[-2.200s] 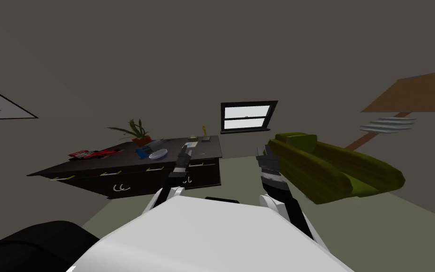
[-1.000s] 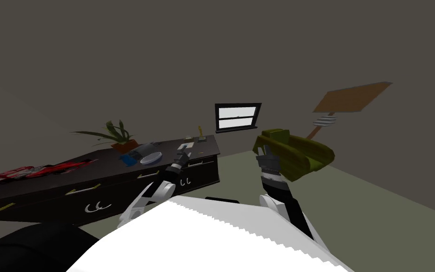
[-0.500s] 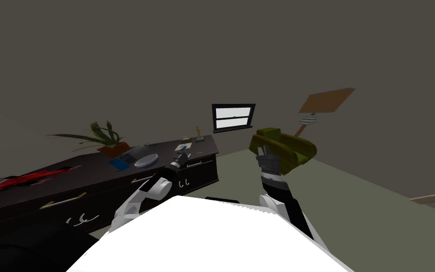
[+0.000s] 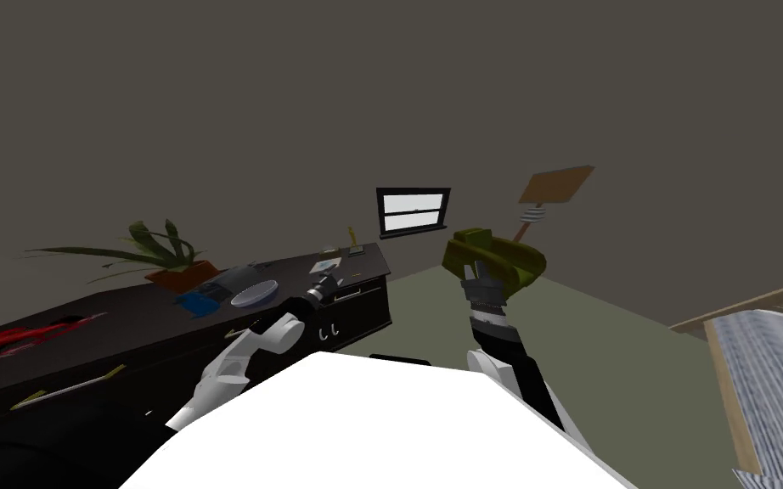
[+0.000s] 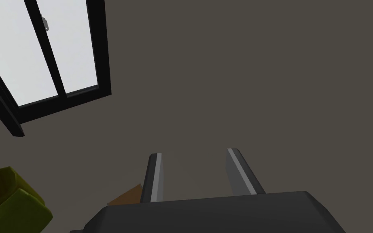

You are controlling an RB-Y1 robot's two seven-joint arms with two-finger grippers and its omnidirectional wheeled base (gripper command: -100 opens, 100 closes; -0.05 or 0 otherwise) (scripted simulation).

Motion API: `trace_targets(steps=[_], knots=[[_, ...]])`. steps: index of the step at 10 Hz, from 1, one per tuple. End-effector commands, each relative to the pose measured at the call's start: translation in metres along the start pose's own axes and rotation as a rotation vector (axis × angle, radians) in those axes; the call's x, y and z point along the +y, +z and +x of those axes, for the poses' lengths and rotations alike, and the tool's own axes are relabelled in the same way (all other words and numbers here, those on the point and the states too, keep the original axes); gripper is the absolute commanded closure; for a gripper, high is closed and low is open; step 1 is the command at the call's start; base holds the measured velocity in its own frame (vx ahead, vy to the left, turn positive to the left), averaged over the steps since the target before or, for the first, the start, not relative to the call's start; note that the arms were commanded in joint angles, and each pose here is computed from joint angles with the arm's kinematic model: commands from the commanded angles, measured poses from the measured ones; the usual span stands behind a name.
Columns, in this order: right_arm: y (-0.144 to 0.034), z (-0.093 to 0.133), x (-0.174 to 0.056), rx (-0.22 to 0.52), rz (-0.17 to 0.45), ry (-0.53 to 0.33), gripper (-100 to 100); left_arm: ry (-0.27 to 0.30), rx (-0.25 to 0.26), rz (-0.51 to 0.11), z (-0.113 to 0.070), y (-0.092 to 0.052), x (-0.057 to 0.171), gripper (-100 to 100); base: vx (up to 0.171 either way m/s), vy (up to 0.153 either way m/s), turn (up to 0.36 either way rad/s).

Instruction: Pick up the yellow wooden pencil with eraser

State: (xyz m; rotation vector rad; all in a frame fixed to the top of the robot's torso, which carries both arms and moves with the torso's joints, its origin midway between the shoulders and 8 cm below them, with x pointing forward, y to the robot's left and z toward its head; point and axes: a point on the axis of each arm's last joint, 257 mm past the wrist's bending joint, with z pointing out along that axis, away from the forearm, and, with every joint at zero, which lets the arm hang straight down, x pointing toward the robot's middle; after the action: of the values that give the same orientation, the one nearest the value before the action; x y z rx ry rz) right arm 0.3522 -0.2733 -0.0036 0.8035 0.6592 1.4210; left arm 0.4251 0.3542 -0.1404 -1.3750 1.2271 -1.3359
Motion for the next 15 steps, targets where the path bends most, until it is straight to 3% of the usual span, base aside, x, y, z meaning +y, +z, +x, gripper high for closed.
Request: trace_targets(steps=[1, 10, 13, 14, 15], knots=[[0.000, 0.000, 0.000, 0.000, 0.000, 0.000, 0, -0.020, -0.003, -0.056, -0.009, 0.002, 0.006, -100, -0.035, 0.015, -0.173], [0.000, 0.000, 0.000, 0.000, 0.000, 0.000, 0, -0.148, -0.042, -0.327, -0.044, 0.001, 0.045, -100, -0.018, 0.015, -0.119], [0.000, 0.000, 0.000, 0.000, 0.000, 0.000, 0, -0.182, -0.084, -0.439, -0.067, -0.003, 0.058, -100, 0.007, 0.003, -0.125], [0.000, 0.000, 0.000, 0.000, 0.000, 0.000, 0, -0.194, -0.084, -0.457, -0.066, -0.005, 0.062, -100, 0.012, 0.002, -0.080], [0.000, 0.000, 0.000, 0.000, 0.000, 0.000, 0, -0.206, -0.112, -0.505, -0.079, -0.009, 0.067, -100, 0.017, 0.002, -0.152]])
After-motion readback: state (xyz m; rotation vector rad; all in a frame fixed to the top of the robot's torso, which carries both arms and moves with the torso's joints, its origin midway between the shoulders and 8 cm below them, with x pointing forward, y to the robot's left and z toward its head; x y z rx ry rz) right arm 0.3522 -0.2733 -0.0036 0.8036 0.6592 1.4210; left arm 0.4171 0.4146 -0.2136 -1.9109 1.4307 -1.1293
